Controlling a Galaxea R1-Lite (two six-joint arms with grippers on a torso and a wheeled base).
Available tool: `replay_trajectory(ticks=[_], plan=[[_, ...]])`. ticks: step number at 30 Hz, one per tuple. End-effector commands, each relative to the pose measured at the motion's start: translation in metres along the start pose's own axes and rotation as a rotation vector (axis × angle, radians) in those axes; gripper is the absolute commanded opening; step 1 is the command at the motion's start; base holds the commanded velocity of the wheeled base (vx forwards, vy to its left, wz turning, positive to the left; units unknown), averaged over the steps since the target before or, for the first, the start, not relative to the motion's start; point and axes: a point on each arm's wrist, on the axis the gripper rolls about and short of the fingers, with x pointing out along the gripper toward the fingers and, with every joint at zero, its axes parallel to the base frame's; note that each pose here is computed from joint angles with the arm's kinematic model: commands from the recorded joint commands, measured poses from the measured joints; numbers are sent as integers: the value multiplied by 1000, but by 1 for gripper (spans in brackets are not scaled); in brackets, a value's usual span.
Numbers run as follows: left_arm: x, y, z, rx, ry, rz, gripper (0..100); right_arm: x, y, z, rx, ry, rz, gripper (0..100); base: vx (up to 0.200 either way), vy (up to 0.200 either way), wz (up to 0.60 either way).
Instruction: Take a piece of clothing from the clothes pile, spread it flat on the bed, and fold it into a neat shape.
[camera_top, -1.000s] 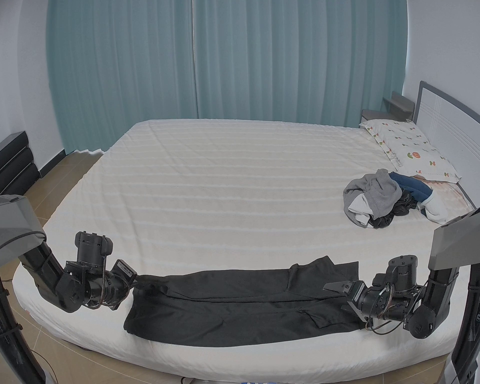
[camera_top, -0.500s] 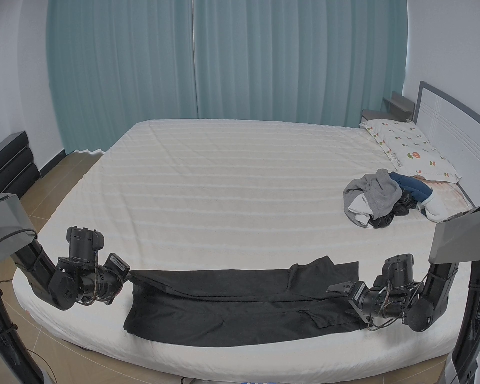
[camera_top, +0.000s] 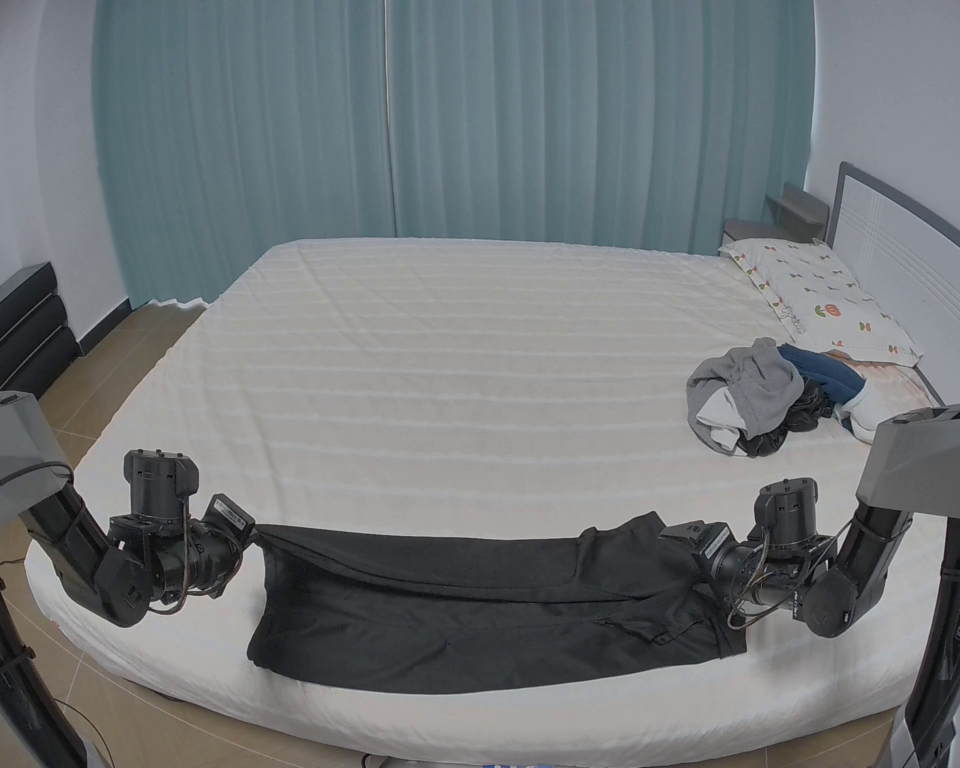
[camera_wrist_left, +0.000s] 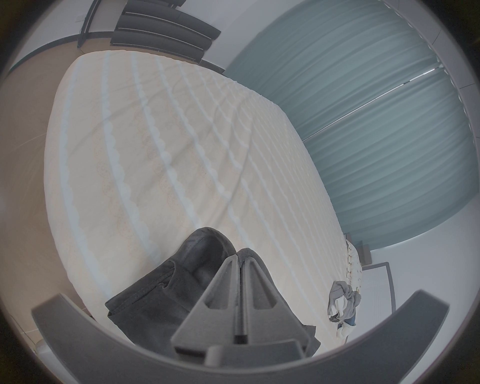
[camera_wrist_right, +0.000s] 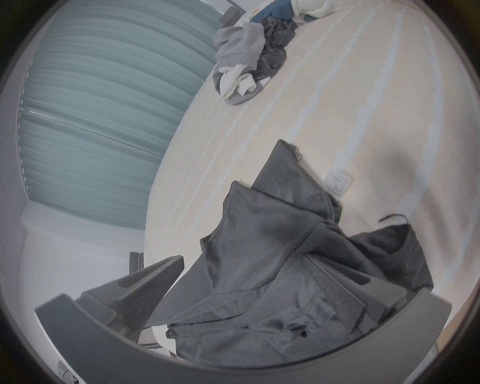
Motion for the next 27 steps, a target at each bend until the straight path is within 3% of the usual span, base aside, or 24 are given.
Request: replay_trajectory(ticks=[1, 4, 9, 11, 15, 21, 27], plan=[[0, 1, 0, 0, 1, 3, 0, -4, 7, 2, -8, -18, 22, 100, 0, 0, 0], [1, 1, 0, 2, 0, 4, 0, -17, 17, 8, -9, -36, 61, 100, 0, 0, 0], [1, 1, 0, 2, -1, 2, 0, -29, 24, 9, -10, -25, 48, 100, 0, 0, 0], [1, 1, 0, 2, 1, 3, 0, -30, 21, 7, -19, -17, 35, 100, 0, 0, 0], [2, 2, 0, 1, 2, 8, 0, -36, 8, -14, -158, 60, -25, 100, 0, 0, 0], [6, 5, -1, -1, 7, 22, 0, -33, -6, -40, -196, 155, -88, 100, 0, 0, 0], [8, 7, -2, 0, 13, 30, 0, -28, -9, -42, -197, 165, -102, 100, 0, 0, 0]])
